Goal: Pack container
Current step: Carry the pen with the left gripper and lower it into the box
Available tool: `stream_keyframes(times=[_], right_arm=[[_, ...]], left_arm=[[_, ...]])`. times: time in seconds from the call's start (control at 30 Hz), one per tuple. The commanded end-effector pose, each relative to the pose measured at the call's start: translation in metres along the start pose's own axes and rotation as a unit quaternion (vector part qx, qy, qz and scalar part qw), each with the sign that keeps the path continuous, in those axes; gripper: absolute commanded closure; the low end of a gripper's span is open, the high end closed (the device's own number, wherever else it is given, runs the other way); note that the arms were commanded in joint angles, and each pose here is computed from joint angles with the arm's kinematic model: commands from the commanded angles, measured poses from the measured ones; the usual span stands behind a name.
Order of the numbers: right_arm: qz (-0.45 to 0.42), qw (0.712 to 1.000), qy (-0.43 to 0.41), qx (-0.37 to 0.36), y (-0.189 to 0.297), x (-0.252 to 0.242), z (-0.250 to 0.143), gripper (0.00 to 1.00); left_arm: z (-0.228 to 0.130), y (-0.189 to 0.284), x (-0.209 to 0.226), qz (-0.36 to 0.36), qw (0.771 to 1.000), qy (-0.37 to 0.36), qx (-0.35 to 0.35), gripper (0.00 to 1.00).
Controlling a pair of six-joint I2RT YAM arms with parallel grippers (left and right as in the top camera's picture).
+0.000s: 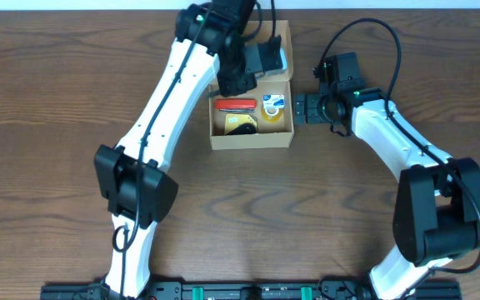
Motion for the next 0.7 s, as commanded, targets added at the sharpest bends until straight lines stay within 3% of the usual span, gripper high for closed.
stream_keyframes(times=[0.0,0.27,0.67], right_arm=[[0.001,1.000,-0.007,0.000,0.000,-0.002,0.000,0.01],[0.001,1.000,-0.007,0.000,0.000,-0.002,0.000,0.01],[0.001,1.000,-0.007,0.000,0.000,-0.002,0.000,0.01]], left_arm=[[0.005,0.002,-0.008,-0.038,0.998,-0.021,-0.033,0.94],[-0.001,-0.010,-0.023,-0.098,0.993,-0.055,-0.037,0.94],[-0.006,-0.039,-0.020,-0.102,0.993,-0.058,-0.034,0.94]])
Point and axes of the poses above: each gripper's point midway between its finger pads, its own y axis back along the fingers, its own x axis along the line the jaws close on, z = x × y, the point moved 8 cm from there along y, back along the fingers, and after that the axes turned 6 degrees about y, right-handed, at the moved point
